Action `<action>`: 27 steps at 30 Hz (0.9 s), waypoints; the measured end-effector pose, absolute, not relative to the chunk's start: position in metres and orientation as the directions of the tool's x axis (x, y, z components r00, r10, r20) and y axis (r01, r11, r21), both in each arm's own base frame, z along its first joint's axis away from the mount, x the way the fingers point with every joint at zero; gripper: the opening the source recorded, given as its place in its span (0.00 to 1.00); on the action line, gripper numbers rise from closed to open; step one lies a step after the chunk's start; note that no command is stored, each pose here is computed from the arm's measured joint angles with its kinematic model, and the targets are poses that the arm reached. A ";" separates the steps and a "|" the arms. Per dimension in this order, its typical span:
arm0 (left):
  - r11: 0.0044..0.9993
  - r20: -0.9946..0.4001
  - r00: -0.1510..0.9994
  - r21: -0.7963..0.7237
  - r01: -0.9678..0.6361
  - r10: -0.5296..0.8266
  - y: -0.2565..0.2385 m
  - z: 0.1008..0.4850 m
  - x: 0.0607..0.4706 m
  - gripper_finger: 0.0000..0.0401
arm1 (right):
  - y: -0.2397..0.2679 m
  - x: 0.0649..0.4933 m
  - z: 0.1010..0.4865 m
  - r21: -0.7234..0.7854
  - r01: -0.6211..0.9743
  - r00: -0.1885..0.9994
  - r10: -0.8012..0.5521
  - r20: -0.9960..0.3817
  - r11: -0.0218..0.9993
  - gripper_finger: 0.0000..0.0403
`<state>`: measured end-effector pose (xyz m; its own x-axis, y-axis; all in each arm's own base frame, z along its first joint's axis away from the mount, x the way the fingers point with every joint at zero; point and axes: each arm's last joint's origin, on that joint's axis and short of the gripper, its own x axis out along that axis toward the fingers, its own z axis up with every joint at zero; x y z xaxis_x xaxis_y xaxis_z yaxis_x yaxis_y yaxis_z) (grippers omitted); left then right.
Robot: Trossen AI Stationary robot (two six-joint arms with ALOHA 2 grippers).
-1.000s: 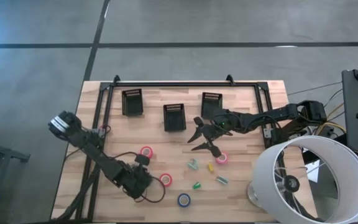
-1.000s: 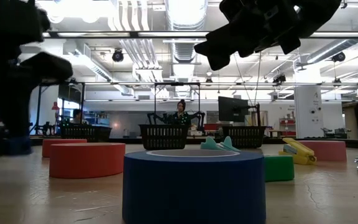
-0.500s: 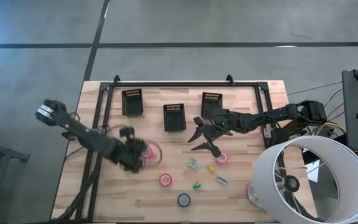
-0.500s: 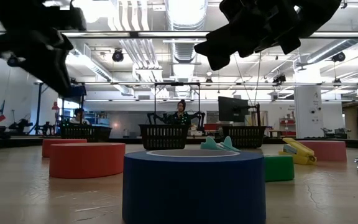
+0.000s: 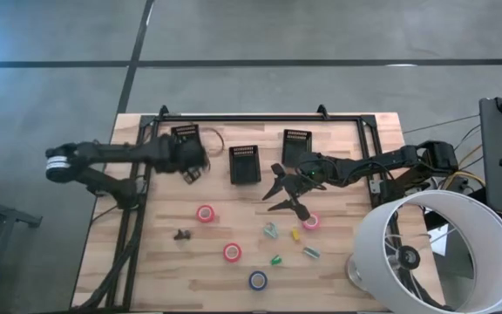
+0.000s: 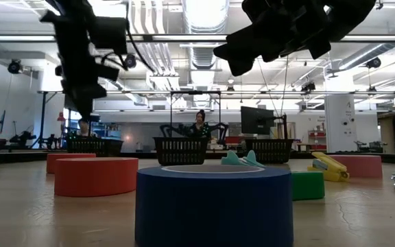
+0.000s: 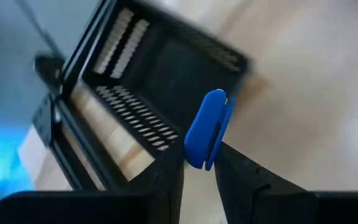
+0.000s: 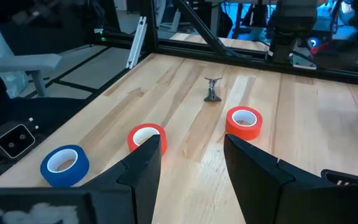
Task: Pick and place Stapler, Stapler remover, tape
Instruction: Put the blue stapler into the left black bin, then put the yellow stapler into the left black bin
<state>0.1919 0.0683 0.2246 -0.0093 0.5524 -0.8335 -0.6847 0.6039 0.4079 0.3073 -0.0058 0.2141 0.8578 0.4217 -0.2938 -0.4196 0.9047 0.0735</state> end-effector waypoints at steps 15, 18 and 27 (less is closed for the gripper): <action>0.613 -0.880 -0.094 0.398 -0.682 0.466 0.130 0.183 0.207 0.26 | -0.007 0.308 0.214 0.060 -0.382 0.874 0.381 -0.300 0.922 0.42; 0.618 -0.874 -0.134 0.431 -0.658 0.467 0.132 0.175 0.209 0.31 | -0.007 0.308 0.214 0.036 -0.382 0.877 0.374 -0.301 0.924 0.42; 0.650 -0.861 -0.157 0.473 -0.594 0.483 0.133 0.172 0.209 0.48 | -0.007 0.308 0.214 0.075 -0.370 0.877 0.374 -0.301 0.926 0.42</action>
